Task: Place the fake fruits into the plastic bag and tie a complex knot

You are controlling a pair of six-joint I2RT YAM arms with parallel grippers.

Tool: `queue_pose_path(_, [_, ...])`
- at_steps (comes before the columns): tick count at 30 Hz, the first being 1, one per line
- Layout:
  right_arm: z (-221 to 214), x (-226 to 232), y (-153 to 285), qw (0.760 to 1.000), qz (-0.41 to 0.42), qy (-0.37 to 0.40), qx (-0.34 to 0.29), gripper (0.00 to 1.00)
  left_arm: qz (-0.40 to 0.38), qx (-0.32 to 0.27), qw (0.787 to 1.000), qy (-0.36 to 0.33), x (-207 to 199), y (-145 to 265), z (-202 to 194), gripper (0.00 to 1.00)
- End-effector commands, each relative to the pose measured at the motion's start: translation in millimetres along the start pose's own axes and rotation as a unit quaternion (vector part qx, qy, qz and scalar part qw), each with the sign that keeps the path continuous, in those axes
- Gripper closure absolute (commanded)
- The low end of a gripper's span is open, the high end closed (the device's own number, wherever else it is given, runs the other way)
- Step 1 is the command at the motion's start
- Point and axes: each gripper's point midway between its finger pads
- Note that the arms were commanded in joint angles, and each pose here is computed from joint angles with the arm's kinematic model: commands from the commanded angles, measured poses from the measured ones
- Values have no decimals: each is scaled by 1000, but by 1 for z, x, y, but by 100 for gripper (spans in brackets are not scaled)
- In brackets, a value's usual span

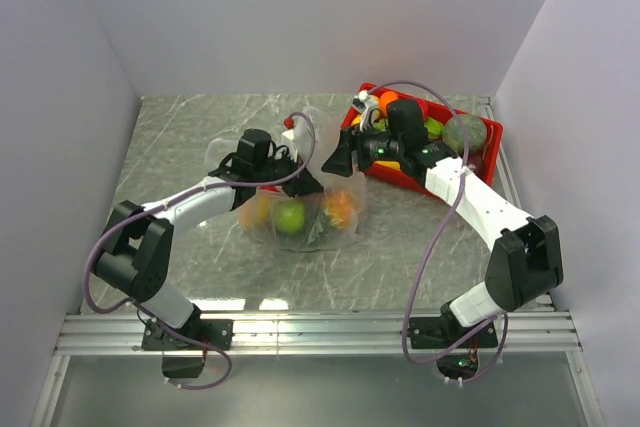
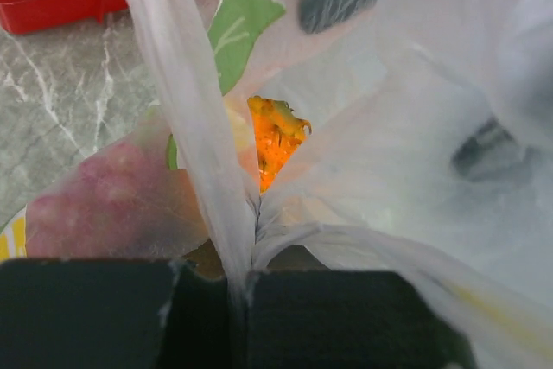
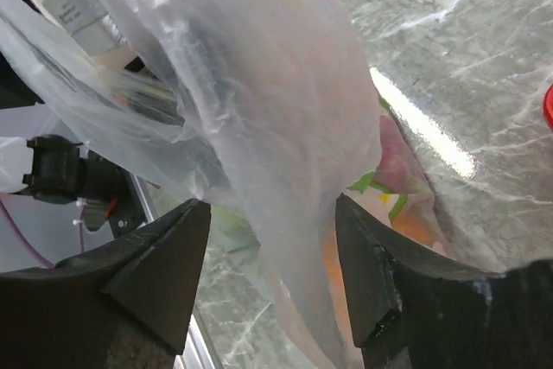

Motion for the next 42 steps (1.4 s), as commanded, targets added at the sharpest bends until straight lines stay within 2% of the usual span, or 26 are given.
queue_pose_path(1, [11,1,7,1000,-16,21,-15,25,-39,-31,999,-11,-28,-1,24,100])
queue_pose_path(5, [19,15,8,999,-1,38,-32,23,-52,-32,998,-6,-35,-5,25,99])
queue_pose_path(6, [20,17,6,999,-3,43,-32,18,-51,-29,998,-1,-33,-7,23,99])
queue_pose_path(13, [21,23,-10,996,-10,82,-30,17,-61,-21,998,-6,-45,-14,22,96])
queue_pose_path(15, [20,16,-13,996,-20,80,-27,21,-60,-20,998,-5,-46,-13,21,94])
queue_pose_path(16, [22,13,-14,996,-27,82,-26,28,-58,-17,998,-4,-44,-12,18,94])
queue_pose_path(18, [20,5,-15,997,-29,69,-19,71,-56,-20,998,-9,-46,-8,16,94])
queue_pose_path(20, [22,-5,-11,999,-27,36,-19,95,-48,-16,999,-7,-43,-3,9,92])
queue_pose_path(22, [26,-14,-8,999,-34,20,-26,100,-47,-18,999,-13,-44,4,7,86])
queue_pose_path(30, [35,-27,1,998,-24,-29,-48,100,2,-28,996,-81,-40,31,5,56])
queue_pose_path(33, [32,-20,1,999,-4,-27,-47,100,18,-34,994,-100,-36,35,8,49])
queue_pose_path(34, [29,-19,0,999,1,-32,-42,100,20,-35,994,-100,-35,34,9,49])
queue_pose_path(35, [28,-16,0,999,10,-32,-41,100,26,-31,994,-97,-29,30,7,50])
queue_pose_path(37, [24,-11,1,998,20,-39,-37,100,15,-23,995,-96,-30,25,6,64])
queue_pose_path(38, [23,-11,2,998,19,-43,-35,95,11,-14,996,-85,-26,19,2,73])
queue_pose_path(39, [21,-10,1,998,21,-48,-31,88,6,-12,997,-81,-27,16,2,90])
queue_pose_path(40, [19,-9,3,998,18,-60,-24,82,1,-16,997,-80,-29,13,5,95])
queue_pose_path(41, [17,-9,4,998,15,-65,-20,66,-2,-15,997,-69,-27,10,4,99])
queue_pose_path(42, [15,-9,6,998,9,-67,-18,56,-4,-17,998,-67,-28,9,6,100])
Point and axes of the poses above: each gripper's point midway between its finger pads, its own y axis back along the fingers, its own x axis along the line the jaws close on, z = x × y, and after that the axes turned 15 degrees about y, right-handed
